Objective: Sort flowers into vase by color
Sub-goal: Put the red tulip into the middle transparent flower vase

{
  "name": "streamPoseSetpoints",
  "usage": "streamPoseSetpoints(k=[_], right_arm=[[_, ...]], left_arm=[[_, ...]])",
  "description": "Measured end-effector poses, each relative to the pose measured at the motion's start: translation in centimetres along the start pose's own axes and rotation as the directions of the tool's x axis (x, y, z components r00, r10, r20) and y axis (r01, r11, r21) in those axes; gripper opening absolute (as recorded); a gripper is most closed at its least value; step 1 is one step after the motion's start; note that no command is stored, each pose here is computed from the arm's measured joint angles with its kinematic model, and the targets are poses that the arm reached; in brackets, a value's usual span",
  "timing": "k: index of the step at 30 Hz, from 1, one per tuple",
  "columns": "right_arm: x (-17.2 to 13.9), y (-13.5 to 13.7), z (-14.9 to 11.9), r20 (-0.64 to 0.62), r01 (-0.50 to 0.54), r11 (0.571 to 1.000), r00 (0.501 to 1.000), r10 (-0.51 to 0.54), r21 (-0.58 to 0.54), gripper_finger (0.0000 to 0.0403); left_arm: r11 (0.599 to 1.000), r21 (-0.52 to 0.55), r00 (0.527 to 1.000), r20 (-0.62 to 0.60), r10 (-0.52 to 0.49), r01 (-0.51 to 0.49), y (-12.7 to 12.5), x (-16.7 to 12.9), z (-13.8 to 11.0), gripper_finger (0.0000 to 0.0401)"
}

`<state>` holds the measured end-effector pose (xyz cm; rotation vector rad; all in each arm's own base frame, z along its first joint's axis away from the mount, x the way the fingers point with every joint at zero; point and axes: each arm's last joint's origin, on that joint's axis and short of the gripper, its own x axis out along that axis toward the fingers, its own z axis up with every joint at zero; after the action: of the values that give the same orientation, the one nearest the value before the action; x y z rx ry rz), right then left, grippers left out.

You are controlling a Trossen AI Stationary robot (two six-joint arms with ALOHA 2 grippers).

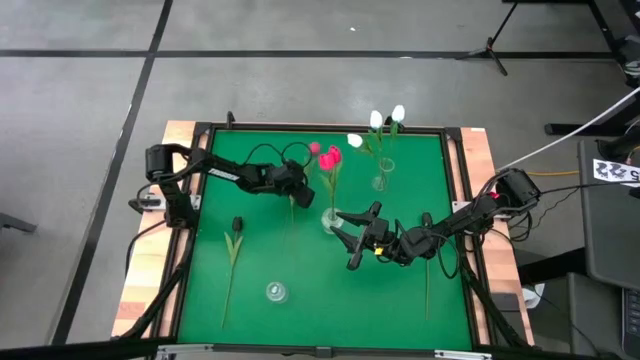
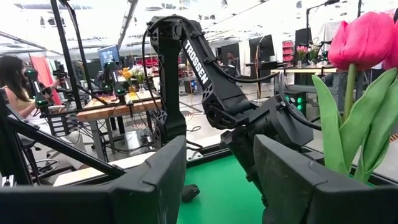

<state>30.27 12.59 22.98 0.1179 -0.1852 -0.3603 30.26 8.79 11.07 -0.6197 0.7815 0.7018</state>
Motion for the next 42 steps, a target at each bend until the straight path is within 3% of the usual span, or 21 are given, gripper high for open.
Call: streamPoseSetpoints(k=[6,11,27,39,42], right_arm=[[0.0,0.0,0.0,-0.003,0.001,1.0,1.0,-0.001,-0.003,0.0186],[0.0,0.0,-0.1,-0.008,0.001,1.0,1.0,-0.001,-0.009,0.0186],[0.0,0.0,-0.2,-0.013,0.001,1.0,1.0,-0.001,-0.015,0.0186],[0.0,-0.1,-0.2,-0.013,0.02,1.0,1.0,-0.02,-0.019,0.0186],[0.0,-0.1,-0.2,-0.014,0.019,1.0,1.0,-0.02,-0.022,0.0186]], left_arm=[[0.996,-0.085,0.998,-0.038,-0.044,0.041,0.6,-0.1,0.5,0.0005],[0.995,-0.089,0.996,-0.068,-0.057,0.051,1.2,-1.2,1.0,0.0002],[0.976,-0.167,0.975,0.193,-0.11,0.143,2.6,-7.0,5.6,0.0001],[0.964,-0.147,0.884,0.447,-0.135,0.221,3.6,-14.1,8.0,0.0],[0.976,-0.083,0.874,0.464,-0.14,0.2,3.7,-15.2,8.0,0.0]])
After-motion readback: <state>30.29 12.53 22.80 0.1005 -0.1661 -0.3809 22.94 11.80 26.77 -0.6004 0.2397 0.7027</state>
